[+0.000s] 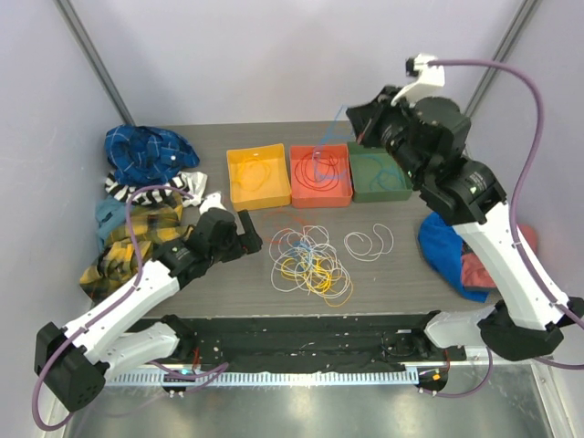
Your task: Untangle the cables
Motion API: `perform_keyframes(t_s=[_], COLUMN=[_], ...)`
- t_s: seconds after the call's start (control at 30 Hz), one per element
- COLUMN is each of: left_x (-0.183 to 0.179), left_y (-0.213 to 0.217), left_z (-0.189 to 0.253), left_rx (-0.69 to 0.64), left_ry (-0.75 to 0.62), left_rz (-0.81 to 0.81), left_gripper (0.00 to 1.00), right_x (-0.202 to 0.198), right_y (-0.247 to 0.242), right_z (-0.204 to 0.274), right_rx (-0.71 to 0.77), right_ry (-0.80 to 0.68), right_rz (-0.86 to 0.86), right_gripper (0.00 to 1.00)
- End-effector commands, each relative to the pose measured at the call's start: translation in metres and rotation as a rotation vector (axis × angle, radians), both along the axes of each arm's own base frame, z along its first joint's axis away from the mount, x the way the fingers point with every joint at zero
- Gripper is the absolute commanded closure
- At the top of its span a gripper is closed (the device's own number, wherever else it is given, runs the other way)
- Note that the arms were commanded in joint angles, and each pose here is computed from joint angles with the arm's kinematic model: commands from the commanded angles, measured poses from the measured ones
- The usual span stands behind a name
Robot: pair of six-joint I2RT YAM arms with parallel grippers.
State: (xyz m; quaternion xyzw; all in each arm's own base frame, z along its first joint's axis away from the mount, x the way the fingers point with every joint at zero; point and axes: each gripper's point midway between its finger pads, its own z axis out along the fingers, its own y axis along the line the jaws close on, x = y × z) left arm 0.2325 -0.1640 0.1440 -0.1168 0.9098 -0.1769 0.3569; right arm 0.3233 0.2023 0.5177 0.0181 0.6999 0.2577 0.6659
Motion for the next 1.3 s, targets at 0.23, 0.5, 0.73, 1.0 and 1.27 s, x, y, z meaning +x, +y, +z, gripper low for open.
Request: perform_keyframes(t_s=[0.23,0.5,0.73,1.0,1.27], left_x=[0.044,0.070,0.098,0.095,0.083], left_y=[-0.007,-0.044,-0.087,-0.124,-0.123], left_z=[0.059,0.040,0.052,0.049,0.045], left_rx=[-0.174,-0.006,-0.042,-0.126,-0.122], left_ry=[-0.363,-0.327,-0.390,-0.392,-0.398], left_rz=[0.091,-0.131,-0.258,-0.415,-0.467], left_gripper=[0.00,0.00,0.00,0.00,0.04], right_x=[-0.048,-0.066,-0.077,-0.087,-0.086], right_y=[0.000,-0.003,-0.006,-0.015,-0.019], right_z=[-0.008,-0.006,-0.009,-0.004,-0.002], right_rx=[0.095,0.099,0.111,0.108,0.109], right_ry=[0.026,0.028,0.023,0.008,-0.001], right_rz=[0.147,0.195,0.220,0.217,0.199], right_gripper=[0.99,0.99,0.99,0.99,0.99])
